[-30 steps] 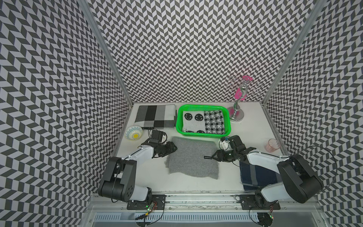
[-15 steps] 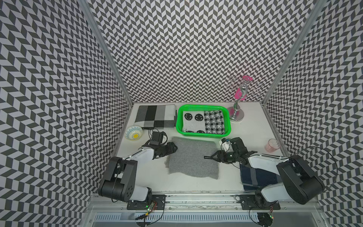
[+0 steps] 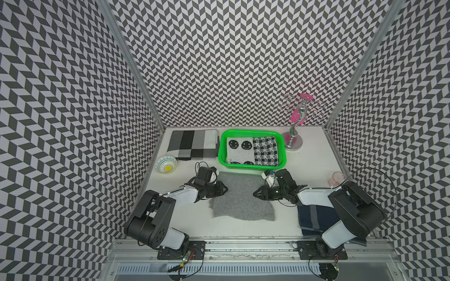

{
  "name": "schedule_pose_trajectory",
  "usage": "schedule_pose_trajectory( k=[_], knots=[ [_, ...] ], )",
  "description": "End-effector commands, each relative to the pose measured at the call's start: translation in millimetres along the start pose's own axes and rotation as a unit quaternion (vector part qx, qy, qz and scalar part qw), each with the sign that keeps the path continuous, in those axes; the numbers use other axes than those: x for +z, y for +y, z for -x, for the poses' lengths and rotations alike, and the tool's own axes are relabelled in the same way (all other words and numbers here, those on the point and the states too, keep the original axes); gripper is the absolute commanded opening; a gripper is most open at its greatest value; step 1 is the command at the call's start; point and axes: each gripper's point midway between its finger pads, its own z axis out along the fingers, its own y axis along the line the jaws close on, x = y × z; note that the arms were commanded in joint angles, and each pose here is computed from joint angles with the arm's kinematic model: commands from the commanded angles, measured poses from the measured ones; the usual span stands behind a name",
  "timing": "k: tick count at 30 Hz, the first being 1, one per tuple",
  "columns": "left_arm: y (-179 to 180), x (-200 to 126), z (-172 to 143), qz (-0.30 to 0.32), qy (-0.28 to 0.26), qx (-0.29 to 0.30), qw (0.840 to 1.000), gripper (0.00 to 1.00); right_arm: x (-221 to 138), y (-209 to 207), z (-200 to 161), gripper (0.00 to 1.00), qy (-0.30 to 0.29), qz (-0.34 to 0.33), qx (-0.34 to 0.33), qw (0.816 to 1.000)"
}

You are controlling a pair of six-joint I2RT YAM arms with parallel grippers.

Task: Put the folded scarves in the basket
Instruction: Pick up the scarf at the center of the board.

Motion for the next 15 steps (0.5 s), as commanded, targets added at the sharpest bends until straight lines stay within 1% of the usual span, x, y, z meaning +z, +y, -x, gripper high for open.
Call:
schedule_pose_trajectory(
  k=[1, 3, 5, 6, 9, 12, 15],
  knots=[
    [6.6, 3.2, -19.2, 0.006, 0.027, -0.008, 1.0, 0.18, 0.8, -8.7, -10.3, 0.31, 0.003, -0.014, 0.001, 1.0],
    [2.4, 2.6, -17.1, 0.0, 0.026, -0.002, 1.0, 0.07, 0.7, -9.8, -12.4, 0.25, 0.007, -0.016, -0.004, 1.0],
    [-6.3, 1.0, -12.7, -0.008, 0.021, 0.01, 1.0, 0.0, -0.2, -8.2, -11.8, 0.18, 0.004, -0.013, -0.006, 1.0],
    [-11.2, 0.1, -10.5, -0.013, 0.017, 0.016, 1.0, 0.0, -0.6, -6.8, -10.7, 0.14, 0.003, -0.011, -0.009, 1.0],
    [-21.9, -2.0, -6.4, -0.024, 0.014, 0.027, 0.999, 0.0, -3.9, 0.7, -3.7, 0.06, -0.001, -0.01, -0.024, 1.0],
    [-33.9, -7.7, 2.2, -0.03, 0.0, 0.036, 0.999, 0.0, -13.7, 11.4, 6.6, 0.02, -0.015, -0.012, -0.041, 0.999],
    [-46.0, -14.0, 10.3, -0.037, -0.011, 0.04, 0.998, 0.0, -22.8, 22.7, 14.7, 0.0, -0.023, -0.01, -0.06, 0.998]
  ],
)
